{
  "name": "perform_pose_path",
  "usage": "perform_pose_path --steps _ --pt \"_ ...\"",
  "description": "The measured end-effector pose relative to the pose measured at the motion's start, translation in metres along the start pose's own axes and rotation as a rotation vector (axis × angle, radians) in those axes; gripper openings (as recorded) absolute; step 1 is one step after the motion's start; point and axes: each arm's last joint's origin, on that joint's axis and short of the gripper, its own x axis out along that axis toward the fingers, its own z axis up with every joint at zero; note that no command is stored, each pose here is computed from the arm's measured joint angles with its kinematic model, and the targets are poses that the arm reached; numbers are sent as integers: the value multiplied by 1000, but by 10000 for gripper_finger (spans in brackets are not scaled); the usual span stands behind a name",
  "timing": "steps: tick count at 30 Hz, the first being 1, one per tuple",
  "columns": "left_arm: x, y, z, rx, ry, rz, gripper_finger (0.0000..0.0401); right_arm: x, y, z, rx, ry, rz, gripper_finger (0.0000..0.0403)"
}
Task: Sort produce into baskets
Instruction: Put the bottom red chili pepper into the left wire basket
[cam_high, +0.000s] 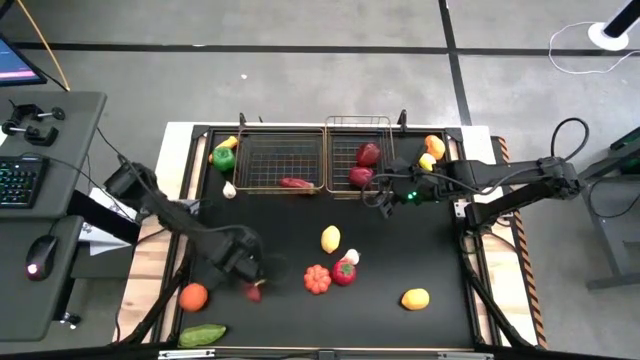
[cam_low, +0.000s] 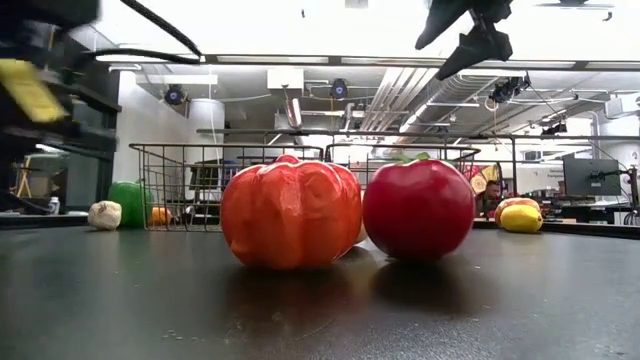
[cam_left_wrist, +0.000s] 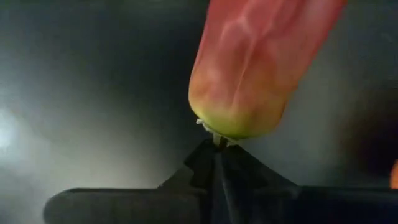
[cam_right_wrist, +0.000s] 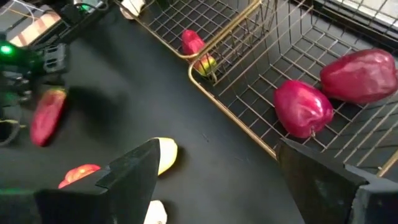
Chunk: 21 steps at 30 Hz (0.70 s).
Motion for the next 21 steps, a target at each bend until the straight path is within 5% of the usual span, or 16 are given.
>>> perform_pose_path --steps 12,21 --pt "-23 73 -24 -337 -84 117 3 1 -1 4 13 -44 -22 314" --pt "-51 89 -47 -530 -158 146 0 0 1 5 7 -64 -5 314"
